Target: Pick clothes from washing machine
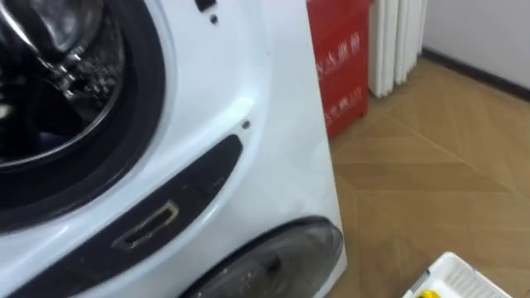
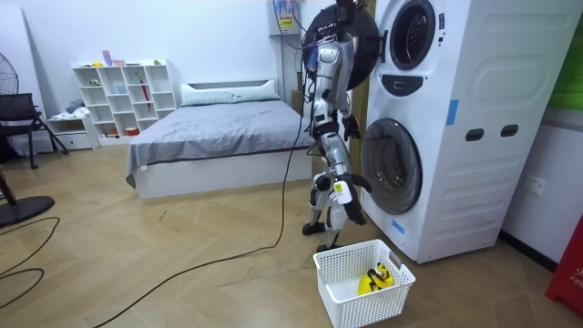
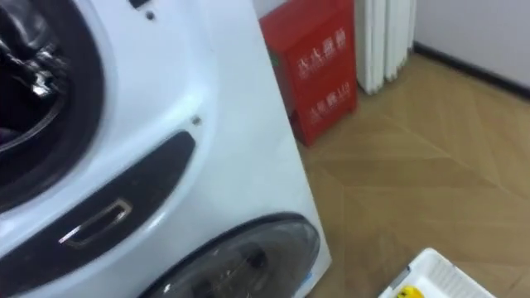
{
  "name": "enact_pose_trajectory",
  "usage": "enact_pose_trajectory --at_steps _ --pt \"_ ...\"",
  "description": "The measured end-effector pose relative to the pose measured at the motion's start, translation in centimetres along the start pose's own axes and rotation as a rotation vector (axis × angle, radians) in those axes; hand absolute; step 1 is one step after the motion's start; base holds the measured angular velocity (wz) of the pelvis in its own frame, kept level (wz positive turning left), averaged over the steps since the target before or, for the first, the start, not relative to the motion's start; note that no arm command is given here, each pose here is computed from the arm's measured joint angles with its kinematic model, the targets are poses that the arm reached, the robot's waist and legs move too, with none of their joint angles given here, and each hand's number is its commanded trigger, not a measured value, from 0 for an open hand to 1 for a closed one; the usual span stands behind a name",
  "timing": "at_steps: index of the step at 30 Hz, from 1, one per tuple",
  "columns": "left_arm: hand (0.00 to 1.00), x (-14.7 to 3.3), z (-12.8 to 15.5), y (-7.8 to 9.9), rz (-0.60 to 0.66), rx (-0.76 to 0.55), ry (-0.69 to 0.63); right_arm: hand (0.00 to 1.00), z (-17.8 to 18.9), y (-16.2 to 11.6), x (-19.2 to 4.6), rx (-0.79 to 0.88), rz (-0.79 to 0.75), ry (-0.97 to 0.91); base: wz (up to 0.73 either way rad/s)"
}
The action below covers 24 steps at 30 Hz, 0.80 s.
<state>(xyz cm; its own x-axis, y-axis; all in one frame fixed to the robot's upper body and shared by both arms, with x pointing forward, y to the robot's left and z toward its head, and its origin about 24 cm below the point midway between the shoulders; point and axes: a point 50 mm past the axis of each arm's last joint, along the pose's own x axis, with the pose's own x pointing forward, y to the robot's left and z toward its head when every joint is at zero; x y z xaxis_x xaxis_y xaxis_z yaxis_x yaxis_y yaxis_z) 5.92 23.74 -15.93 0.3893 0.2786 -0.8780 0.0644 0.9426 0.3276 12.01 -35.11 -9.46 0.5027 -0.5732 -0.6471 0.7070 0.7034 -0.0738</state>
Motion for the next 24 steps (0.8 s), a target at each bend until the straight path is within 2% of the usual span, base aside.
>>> enact_pose_trajectory --at_steps 6,11,16,24 --pt "0.00 -0.6 -2.0 -0.3 0.006 -0.049 0.056 0.00 -6.6 -0.1 -1.9 0.143 -0.043 0.208 0.50" --pt "0.00 -0.8 -2.4 -0.9 0.008 -0.100 0.088 0.00 -10.5 0.5 -3.5 0.167 -0.039 0.364 0.50" --pt "0.00 -0.7 -2.1 -0.9 0.016 -0.126 0.084 0.00 -12.6 1.4 -4.7 0.093 0.012 0.460 0.47" --pt "0.00 -0.6 -2.3 0.0 0.060 -0.191 0.101 0.00 -12.8 3.6 -4.7 -0.072 0.163 0.485 0.15"
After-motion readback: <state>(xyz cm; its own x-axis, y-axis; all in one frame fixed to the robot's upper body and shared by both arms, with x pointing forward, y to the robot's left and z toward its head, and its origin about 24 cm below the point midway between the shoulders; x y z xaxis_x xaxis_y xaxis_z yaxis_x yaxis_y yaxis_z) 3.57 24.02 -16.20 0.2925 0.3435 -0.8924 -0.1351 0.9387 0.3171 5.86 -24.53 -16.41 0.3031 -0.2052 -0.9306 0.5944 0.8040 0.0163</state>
